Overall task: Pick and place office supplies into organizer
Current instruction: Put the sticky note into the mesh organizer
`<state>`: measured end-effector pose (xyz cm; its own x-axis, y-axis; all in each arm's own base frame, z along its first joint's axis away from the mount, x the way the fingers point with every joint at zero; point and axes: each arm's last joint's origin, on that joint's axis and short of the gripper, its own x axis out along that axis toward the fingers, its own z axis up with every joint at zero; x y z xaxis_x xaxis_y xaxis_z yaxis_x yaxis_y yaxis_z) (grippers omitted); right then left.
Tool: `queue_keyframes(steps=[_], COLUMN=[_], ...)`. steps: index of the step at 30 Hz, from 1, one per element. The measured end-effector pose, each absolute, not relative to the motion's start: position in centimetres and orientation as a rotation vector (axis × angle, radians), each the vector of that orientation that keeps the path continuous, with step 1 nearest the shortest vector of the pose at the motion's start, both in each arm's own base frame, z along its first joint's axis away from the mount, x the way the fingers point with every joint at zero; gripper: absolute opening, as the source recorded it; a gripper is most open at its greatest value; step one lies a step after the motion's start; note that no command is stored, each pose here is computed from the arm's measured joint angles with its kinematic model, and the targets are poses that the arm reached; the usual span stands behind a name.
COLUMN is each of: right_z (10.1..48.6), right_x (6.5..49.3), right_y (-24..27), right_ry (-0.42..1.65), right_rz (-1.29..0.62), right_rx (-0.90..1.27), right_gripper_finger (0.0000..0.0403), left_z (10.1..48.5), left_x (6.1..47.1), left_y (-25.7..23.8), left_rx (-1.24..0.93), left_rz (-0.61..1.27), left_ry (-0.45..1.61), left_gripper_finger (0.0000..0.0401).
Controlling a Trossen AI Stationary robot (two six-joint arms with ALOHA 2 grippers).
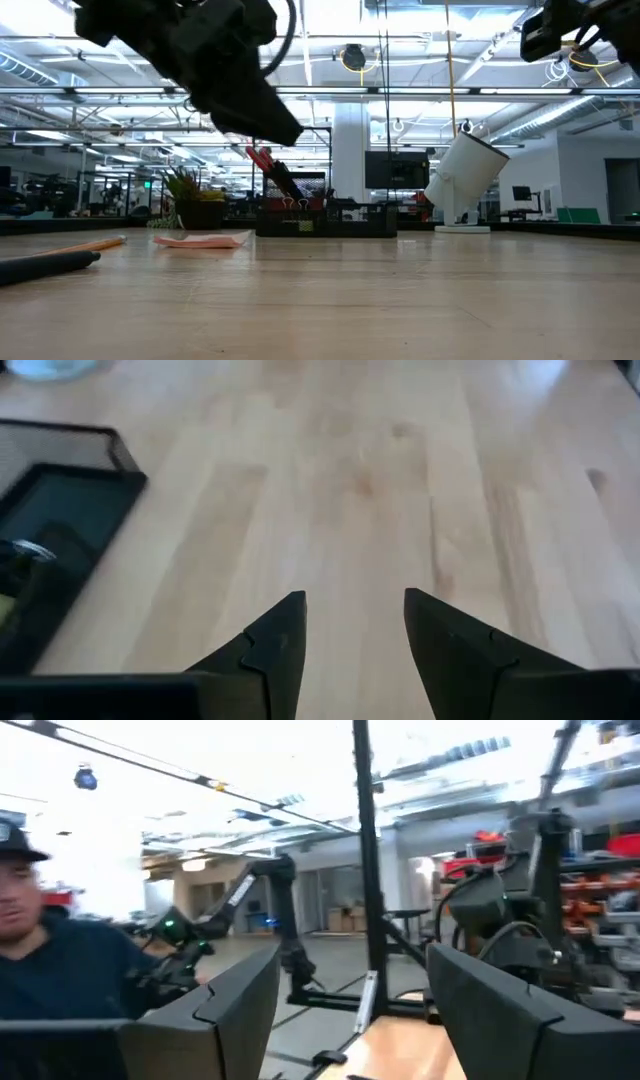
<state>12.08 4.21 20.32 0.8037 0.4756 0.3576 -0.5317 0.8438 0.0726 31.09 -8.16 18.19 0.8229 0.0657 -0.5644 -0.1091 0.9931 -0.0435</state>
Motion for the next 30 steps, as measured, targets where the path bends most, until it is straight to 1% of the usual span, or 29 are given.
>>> queue_keyframes(steps=[3,8,13,16,19,22,25,27,30], right_z=[20.4,21.1,21.7,22.1,21.9,21.7,21.5,21.4,20.8], right_x=[11.8,11.1,10.2,9.5,9.4,9.4,9.6,9.7,10.0], right_y=[4.2,4.0,3.7,3.4,3.0,2.6,2.4,2.3,2.3], right_ry=[-0.345,-0.41,-0.462,-0.499,-0.484,-0.458,-0.422,-0.409,-0.335], right_rz=[0.547,0.557,0.641,0.704,0.669,0.635,0.61,0.603,0.602], right_rx=[0.168,0.162,0.164,0.134,0.127,0.132,0.151,0.163,0.202], right_gripper_finger=[0.0246,0.0243,0.0244,0.0243,0.0243,0.0246,0.0246,0.0245,0.0243], left_z=[17.9,17.5,18.1,18.9,19.0,19.0,18.6,18.3,17.9], left_x=[30.7,29.6,28.5,28.1,27.6,27.4,27.0,26.7,26.3], left_y=[-8.8,-9.9,-11.2,-11.9,-12.1,-12.0,-12.0,-12.0,-11.8], left_rx=[-0.069,-0.031,-0.006,0.012,0.03,0.036,0.07,0.062,0.02], left_rz=[0.083,0.125,0.074,0.038,0.025,0.055,0.05,0.05,0.064], left_ry=[0.635,0.697,0.705,0.676,0.7,0.711,0.767,0.805,0.872], left_gripper_finger=[0.0175,0.0175,0.0175,0.0175,0.0175,0.0175,0.0175,0.0175,0.0175])
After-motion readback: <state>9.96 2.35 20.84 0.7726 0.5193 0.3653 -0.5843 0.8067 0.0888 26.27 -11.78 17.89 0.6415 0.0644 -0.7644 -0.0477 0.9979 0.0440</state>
